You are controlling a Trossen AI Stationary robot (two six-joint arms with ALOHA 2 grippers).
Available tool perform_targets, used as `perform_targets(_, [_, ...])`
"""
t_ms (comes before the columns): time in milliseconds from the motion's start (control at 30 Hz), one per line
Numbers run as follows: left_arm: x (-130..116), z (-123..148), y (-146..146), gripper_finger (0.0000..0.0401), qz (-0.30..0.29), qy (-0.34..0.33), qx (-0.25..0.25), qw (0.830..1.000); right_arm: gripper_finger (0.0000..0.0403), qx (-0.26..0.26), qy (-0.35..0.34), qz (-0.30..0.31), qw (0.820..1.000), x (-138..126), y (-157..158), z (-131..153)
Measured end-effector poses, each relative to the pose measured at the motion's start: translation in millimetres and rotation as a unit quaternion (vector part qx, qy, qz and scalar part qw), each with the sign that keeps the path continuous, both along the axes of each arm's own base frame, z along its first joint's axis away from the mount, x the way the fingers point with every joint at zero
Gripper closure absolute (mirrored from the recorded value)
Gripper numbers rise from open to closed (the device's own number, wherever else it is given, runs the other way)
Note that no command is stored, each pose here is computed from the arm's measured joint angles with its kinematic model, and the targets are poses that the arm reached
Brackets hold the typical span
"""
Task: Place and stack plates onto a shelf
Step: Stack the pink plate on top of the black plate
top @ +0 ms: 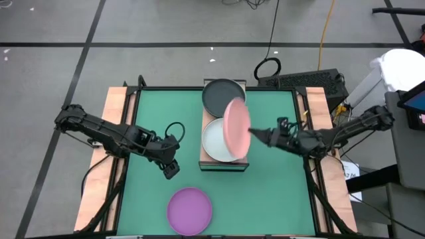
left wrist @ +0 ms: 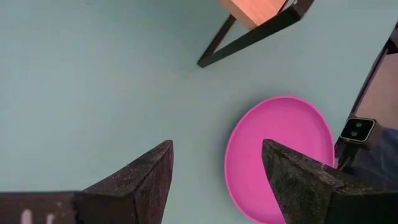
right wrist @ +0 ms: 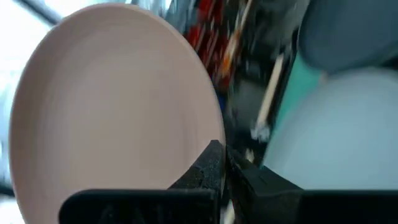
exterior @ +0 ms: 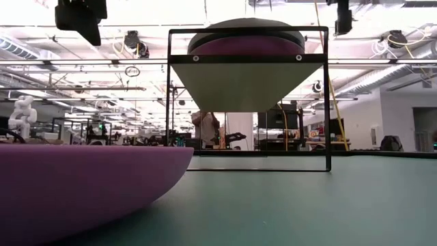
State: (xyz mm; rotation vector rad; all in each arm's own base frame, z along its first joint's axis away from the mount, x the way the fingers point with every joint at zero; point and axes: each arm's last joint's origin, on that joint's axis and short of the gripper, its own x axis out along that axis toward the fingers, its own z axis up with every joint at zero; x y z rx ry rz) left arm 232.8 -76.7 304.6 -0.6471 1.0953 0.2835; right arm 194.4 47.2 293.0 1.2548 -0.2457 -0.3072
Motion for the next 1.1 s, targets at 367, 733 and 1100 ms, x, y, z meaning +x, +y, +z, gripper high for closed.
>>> perform_targets(367, [0.0,0.0,0.0,0.0151,0.000,0.000,0.000,1.000,0.0403,-0.027,-0.043,-0.131,0.990,-10.0,-41.0,18.3])
perform_targets(733, [-0.1,0.0,0.0,0.0151,0.000,0.000,0.000,1.000,0.0403,-0.039,-0.092,-0.192,0.976,-12.6,-68.8,30.1])
perform_targets(1100, [0.0,-0.1,0.1,0.0151,-0.013,0.000,0.004,1.000,0.0403,-0.093,-0.062,-0.189,0.976,0.7,-102.9,80.9])
